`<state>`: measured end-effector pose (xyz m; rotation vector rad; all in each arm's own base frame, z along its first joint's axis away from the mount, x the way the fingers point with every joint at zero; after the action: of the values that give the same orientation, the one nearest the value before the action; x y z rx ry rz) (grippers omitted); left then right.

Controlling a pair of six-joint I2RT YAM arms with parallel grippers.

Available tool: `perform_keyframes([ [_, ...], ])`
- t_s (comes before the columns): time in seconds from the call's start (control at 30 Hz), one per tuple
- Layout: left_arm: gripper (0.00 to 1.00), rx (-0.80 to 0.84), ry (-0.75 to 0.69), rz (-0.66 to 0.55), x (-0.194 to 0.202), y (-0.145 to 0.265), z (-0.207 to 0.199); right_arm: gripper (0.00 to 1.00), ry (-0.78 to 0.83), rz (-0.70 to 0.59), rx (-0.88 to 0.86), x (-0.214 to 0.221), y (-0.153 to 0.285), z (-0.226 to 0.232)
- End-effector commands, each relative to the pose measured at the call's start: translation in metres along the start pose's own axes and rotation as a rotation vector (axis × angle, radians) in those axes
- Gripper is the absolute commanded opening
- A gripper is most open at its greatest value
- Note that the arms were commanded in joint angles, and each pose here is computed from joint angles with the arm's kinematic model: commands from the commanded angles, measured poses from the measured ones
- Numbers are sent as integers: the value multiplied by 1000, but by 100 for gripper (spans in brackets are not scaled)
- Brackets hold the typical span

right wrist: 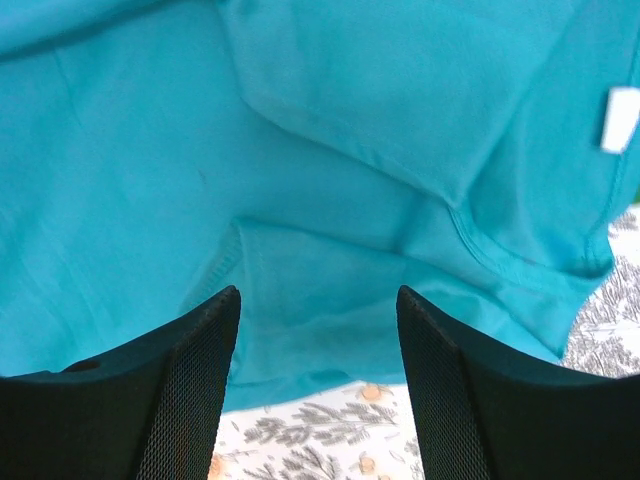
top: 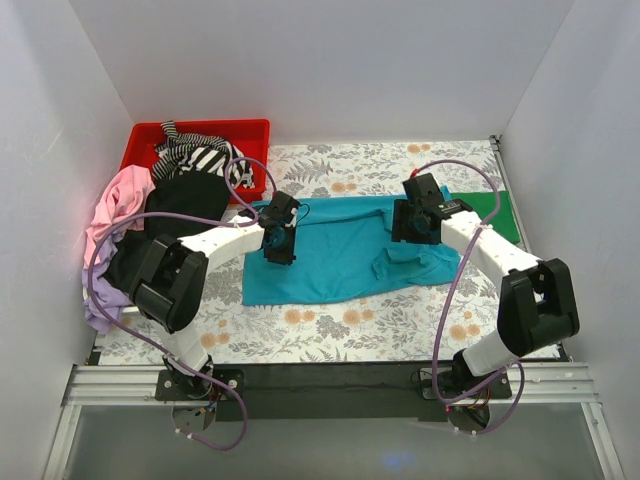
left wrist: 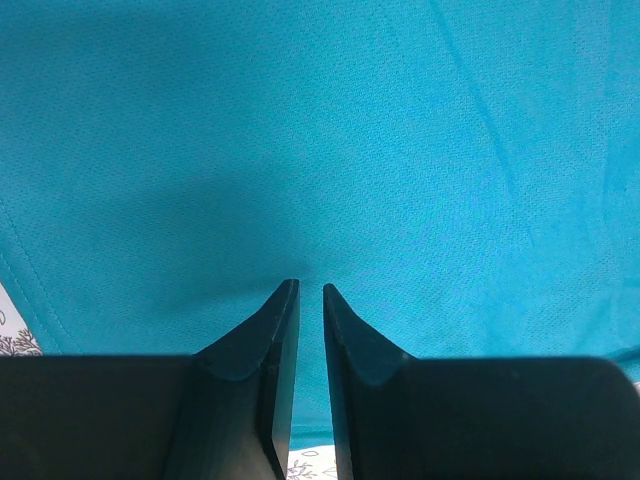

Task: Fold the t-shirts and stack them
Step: Fold the tshirt

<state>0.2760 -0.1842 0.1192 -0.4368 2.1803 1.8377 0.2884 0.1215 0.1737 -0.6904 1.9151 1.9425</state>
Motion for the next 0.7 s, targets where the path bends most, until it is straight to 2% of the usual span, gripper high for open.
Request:
perform_keyframes([
  [0.0,14,4,-8,-36,-10,6,-3,69,11,24,13,18,9,-8],
  [0.23,14,11,-10,-24,-9,2,-4,68,37,83,-12,46,4,-12],
  [0.67,14,0,-14,-28,-8,2,-2,68,-110,98,-109,39,-12,8],
])
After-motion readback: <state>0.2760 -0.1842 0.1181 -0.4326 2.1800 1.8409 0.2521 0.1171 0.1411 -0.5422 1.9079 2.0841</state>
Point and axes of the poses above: each gripper's point midway between its finger pads, its own y axis back along the fingers, its own z axis along the line the jaws close on, x = y × z, the point moved 9 cm from there along y, back along the fingers, and after that the axes turned 9 degrees about y, right-handed, at the moved point
